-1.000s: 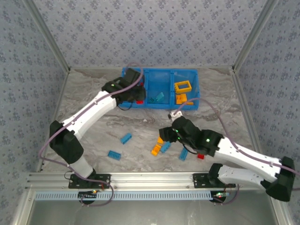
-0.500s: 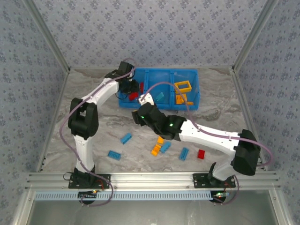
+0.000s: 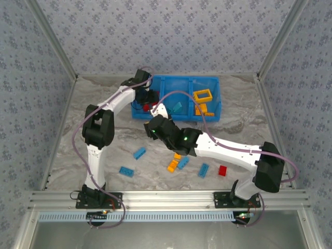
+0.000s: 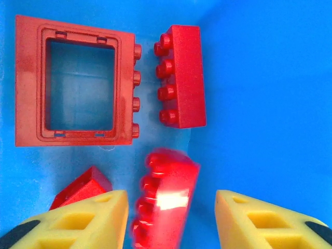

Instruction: Sort the legos into containers by color

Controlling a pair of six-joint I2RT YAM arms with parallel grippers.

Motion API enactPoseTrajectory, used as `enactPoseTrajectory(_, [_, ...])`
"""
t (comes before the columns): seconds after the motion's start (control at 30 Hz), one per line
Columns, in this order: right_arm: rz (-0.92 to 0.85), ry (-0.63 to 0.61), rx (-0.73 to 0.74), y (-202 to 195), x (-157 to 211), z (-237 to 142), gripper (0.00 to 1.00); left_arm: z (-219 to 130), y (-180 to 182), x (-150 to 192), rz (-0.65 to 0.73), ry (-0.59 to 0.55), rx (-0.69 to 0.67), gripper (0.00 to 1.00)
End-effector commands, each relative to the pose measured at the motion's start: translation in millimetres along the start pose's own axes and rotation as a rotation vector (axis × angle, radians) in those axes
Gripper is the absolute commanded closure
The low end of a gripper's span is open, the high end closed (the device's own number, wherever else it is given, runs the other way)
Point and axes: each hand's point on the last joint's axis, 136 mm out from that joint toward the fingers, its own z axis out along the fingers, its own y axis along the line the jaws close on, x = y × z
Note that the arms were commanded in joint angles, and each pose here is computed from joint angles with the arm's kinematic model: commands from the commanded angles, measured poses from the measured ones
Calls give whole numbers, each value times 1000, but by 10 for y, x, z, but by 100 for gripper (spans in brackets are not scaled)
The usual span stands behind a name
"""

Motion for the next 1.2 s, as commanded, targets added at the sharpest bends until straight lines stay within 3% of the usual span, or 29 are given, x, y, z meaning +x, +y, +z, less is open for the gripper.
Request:
enactPoseTrajectory(0.0, [13,-2,30,-80,-7,-64,35,-142,-70,-9,-3,-11,24,48])
enactPoseTrajectory(0.27, [29,-7,61,-263,-26,-197,35,-770,-221,-208,-2,-124,48,47])
enactPoseTrajectory(0.53, [81,19,122,-545,26,-372,35,-1763,-487,-156,31,-299,130,46])
enactPoseTrajectory(0.93, [226,183,225,-885,715,-391,36,-2896,-526,1006,181,-349,264,37])
enactPoseTrajectory(1.17, [367,446,299,-990,1375,-137,35,-2945,-520,1880,279,-252,403,36])
